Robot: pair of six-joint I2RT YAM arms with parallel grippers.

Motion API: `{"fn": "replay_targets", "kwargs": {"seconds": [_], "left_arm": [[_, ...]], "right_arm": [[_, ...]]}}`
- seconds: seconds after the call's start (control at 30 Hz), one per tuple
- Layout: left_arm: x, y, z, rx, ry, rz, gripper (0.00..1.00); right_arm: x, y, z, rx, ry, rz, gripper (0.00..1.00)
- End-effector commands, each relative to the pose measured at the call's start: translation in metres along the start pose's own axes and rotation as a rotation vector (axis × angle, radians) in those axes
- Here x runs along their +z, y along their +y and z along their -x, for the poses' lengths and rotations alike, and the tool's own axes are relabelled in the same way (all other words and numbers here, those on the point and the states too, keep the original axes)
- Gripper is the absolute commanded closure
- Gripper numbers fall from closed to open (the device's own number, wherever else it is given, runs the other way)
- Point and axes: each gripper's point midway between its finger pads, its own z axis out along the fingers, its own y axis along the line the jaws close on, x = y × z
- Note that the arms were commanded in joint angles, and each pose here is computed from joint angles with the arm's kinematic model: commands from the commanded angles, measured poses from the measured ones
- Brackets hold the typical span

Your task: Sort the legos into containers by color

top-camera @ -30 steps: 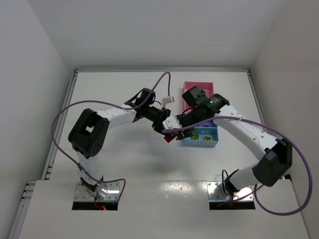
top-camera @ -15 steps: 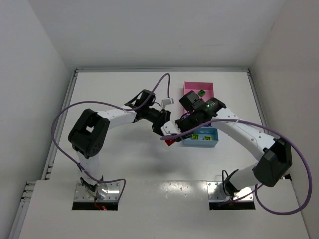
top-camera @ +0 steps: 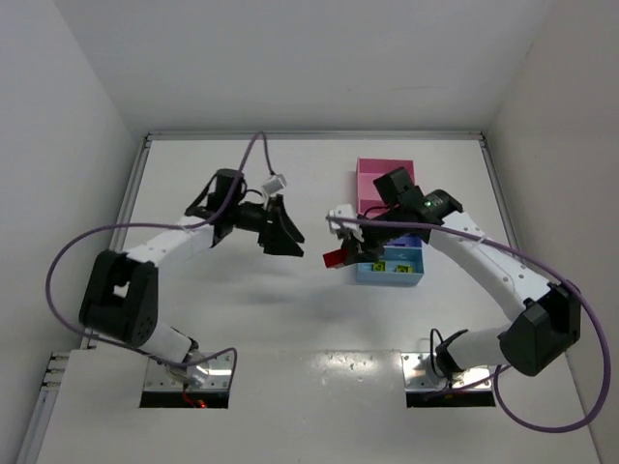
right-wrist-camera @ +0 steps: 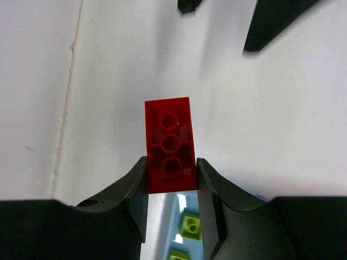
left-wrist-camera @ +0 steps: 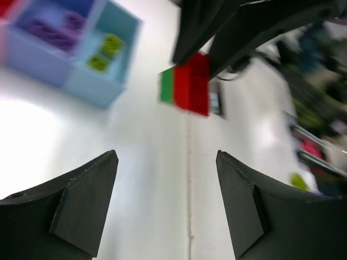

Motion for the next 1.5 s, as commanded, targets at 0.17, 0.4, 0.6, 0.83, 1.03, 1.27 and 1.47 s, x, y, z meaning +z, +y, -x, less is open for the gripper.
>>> {"fn": "replay_targets", "kwargs": {"seconds": [0.17, 0.4, 0.6, 0.83, 1.03, 1.27, 1.47], "left_arm": [[-0.087, 0.021, 0.023, 0.207, -0.304, 0.514, 0.21], [-0.092, 0.007, 0.025, 0.228, -0.356, 0.477, 0.21], [-0.072, -0.025, 0.057, 0.183, -0.414, 0.205, 0.21], [-0.054, -0.029, 0.083, 0.157, -0.385, 0.095, 0.21], [-0.039, -0.04, 0.088, 0.177, -0.353, 0.02, 0.21], [-0.029, -0.046, 0.085, 0.179, -0.318, -0.015, 0.22], [-0.025, -0.041, 0.084, 0.157, -0.309, -0.02, 0.24]], "right_arm": [[-0.015, -0.036, 0.058, 0.64, -0.466, -0.034, 0.85], [-0.031, -0.067, 0.081, 0.919, -0.693, 0.071, 0.85], [-0.036, -0.083, 0.089, 1.032, -0.784, 0.12, 0.85], [-0.036, -0.094, 0.088, 1.121, -0.827, 0.145, 0.85], [-0.032, -0.096, 0.084, 1.158, -0.82, 0.156, 0.85], [-0.028, -0.101, 0.082, 1.186, -0.825, 0.173, 0.85], [-0.028, -0.099, 0.092, 1.151, -0.824, 0.193, 0.85]]}}
